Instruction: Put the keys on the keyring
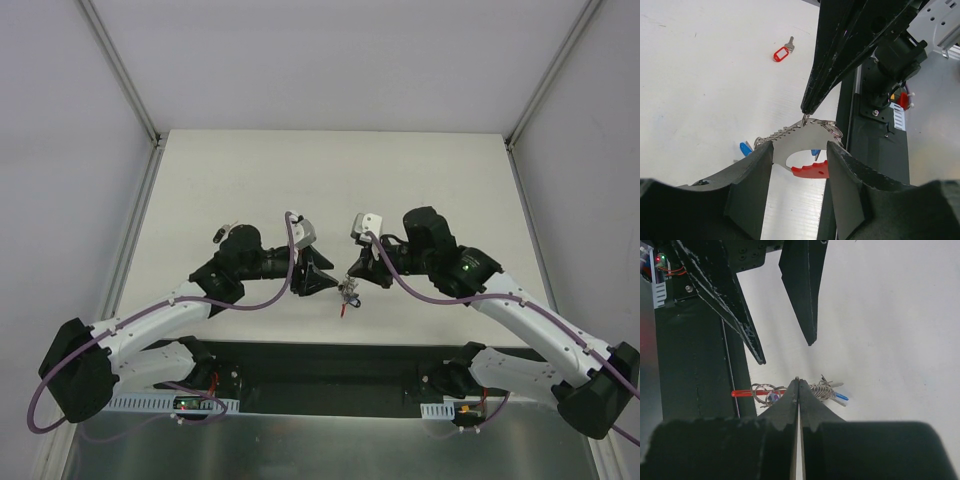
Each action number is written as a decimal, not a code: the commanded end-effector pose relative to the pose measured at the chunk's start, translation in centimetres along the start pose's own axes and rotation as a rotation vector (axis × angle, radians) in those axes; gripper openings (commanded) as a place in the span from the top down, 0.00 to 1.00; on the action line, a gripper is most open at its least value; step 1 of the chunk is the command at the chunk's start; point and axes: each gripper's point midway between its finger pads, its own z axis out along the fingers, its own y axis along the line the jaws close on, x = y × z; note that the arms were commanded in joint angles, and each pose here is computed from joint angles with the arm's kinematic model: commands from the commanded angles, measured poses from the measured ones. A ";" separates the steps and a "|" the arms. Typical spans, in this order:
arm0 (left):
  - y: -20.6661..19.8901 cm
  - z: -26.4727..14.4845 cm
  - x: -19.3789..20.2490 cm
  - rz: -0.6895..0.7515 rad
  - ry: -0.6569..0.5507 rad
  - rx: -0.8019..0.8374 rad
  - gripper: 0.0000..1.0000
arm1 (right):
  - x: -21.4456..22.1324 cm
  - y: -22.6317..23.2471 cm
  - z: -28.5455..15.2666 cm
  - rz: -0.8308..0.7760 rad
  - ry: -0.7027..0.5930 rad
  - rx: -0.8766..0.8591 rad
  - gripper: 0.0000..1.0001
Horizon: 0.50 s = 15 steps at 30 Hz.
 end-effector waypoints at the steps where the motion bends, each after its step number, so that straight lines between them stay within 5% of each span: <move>1: -0.9 0.3 -2.7 0.095 -0.058 0.084 0.56 | -2.2 1.0 -0.1 -0.065 -0.064 -0.060 0.99; 15: -2.0 0.9 -2.2 0.119 -0.064 0.217 0.59 | -2.4 1.7 0.3 -0.075 -0.063 -0.094 0.98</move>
